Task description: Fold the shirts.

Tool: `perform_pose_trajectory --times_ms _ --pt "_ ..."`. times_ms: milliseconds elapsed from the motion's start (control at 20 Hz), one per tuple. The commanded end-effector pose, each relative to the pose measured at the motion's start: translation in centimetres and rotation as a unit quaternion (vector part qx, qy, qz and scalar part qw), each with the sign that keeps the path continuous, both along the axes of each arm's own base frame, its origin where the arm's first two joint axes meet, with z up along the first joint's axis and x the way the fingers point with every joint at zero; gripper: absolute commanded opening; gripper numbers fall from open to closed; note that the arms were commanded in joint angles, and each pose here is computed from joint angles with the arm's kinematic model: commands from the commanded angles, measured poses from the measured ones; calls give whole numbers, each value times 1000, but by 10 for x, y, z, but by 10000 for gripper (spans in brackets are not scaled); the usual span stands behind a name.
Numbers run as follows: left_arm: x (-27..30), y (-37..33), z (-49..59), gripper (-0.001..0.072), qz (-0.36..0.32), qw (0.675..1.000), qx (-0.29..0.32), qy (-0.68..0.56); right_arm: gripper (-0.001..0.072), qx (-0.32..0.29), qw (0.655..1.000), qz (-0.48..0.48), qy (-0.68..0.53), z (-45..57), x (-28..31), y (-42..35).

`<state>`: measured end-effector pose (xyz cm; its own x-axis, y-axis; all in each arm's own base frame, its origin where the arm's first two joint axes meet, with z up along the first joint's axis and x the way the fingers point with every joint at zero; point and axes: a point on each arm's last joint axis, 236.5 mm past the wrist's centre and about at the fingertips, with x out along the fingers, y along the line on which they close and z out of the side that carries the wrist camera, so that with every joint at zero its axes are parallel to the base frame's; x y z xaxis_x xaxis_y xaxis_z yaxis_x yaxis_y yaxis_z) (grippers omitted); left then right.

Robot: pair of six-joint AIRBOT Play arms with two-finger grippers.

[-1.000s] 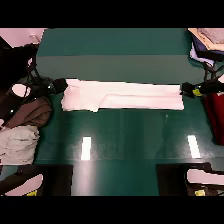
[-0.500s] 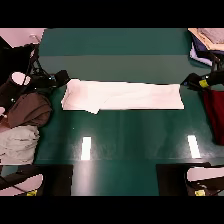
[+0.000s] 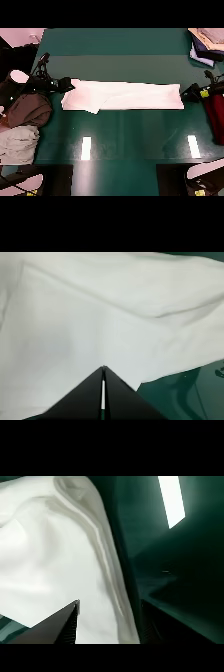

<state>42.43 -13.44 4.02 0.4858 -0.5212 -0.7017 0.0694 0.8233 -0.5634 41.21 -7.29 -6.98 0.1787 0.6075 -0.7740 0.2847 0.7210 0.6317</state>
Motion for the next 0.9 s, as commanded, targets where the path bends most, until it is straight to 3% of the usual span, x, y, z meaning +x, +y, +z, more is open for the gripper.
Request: perform_pose_trajectory --times_ms 0,50,150,200,250,350,450,850 --pt "-9 -4 -3 39 -16 1000 -2 16 448 20 999 24 9 -17 0 16" --pt "-10 -5 -3 39 -18 1000 -3 17 424 20 999 30 10 -19 1 21" --pt "-12 -7 -4 30 -21 1000 -3 21 307 20 999 48 7 -22 1 30" --pt "-15 -11 -4 30 -29 999 -2 22 294 19 998 62 0 -21 1 34" --pt "-17 -18 -4 30 -37 999 -2 22 137 19 997 77 -8 -20 0 37" --pt "-16 -36 -2 29 -50 999 0 10 15 39 995 88 -28 -13 3 44" --pt "-13 -57 1 29 -68 998 -4 5 13 78 992 79 -64 10 15 57" --pt "17 -202 -14 29 -195 981 -12 -6 11 119 960 61 -247 161 51 111"
